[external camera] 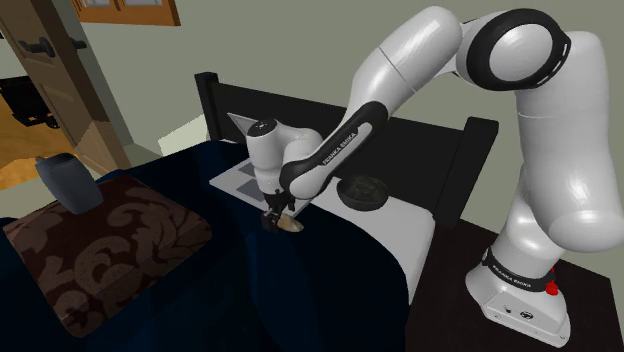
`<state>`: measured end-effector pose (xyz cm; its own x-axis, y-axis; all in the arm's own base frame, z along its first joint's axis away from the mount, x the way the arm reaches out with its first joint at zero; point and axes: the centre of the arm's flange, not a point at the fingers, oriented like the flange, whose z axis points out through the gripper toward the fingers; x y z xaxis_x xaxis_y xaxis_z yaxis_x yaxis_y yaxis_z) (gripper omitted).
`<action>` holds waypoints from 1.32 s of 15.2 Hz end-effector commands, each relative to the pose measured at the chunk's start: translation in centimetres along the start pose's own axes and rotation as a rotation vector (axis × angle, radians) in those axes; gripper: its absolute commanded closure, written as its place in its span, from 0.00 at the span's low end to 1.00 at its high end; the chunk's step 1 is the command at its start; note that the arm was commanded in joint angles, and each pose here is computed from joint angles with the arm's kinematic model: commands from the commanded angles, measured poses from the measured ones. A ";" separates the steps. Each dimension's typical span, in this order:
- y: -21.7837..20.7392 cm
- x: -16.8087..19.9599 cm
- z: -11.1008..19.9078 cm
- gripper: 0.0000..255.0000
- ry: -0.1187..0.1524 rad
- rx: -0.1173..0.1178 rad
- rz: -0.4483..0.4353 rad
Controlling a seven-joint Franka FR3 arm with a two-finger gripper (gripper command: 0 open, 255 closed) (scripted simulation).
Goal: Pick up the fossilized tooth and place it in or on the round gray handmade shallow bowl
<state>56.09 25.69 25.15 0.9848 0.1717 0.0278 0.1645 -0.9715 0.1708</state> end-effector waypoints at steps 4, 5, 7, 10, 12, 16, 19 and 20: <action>0.0 0.0 0.1 0.00 0.000 0.000 0.000; 0.0 0.0 0.1 0.00 0.000 0.000 0.000; 0.0 0.0 0.1 1.00 0.000 0.000 0.000; 0.0 0.0 0.1 1.00 0.000 0.000 0.000; 0.0 -0.1 0.0 1.00 0.000 0.000 0.000; 0.0 0.0 0.1 1.00 0.000 0.000 0.000; 0.3 0.1 -1.4 1.00 0.000 0.000 0.000; 0.4 0.1 -2.0 1.00 0.000 0.000 0.000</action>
<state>56.06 25.70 26.69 0.9847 0.1718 0.0286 0.1645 -0.9715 0.1707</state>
